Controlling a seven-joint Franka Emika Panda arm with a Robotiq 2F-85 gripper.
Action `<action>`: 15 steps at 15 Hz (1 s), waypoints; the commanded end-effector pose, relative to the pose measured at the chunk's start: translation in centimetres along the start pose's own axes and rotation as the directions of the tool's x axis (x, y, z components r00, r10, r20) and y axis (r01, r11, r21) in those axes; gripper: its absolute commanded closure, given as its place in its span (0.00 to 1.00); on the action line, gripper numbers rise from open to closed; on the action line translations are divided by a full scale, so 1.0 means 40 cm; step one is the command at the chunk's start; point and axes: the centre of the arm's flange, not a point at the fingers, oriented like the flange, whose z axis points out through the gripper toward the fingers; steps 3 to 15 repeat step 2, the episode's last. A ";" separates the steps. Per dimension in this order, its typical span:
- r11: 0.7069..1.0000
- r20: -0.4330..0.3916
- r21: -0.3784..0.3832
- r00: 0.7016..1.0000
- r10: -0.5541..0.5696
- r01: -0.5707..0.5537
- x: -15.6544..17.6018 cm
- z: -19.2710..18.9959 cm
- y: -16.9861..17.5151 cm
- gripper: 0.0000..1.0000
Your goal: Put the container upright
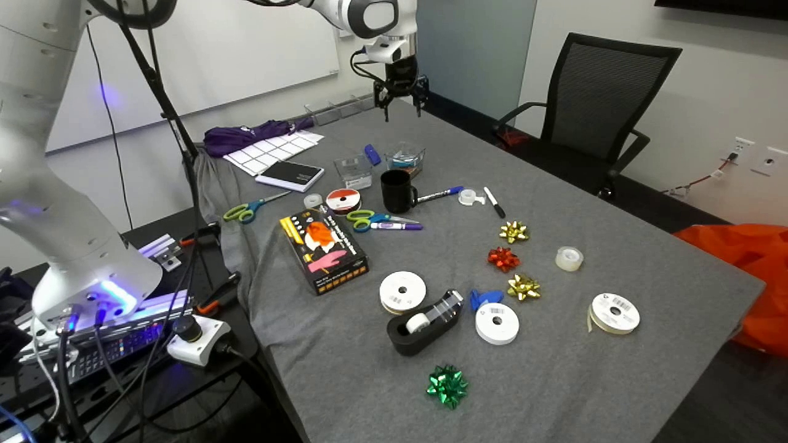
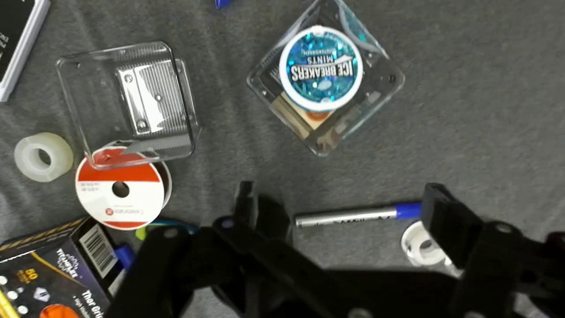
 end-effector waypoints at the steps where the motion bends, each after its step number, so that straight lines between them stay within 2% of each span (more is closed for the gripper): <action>1: 0.980 0.007 0.081 0.983 -0.184 0.182 -0.045 0.033 0.208 0.00; 2: 0.967 0.009 0.107 0.972 -0.234 0.232 -0.074 0.045 0.237 0.00; 15: 0.967 0.009 0.107 0.972 -0.234 0.232 -0.074 0.045 0.237 0.00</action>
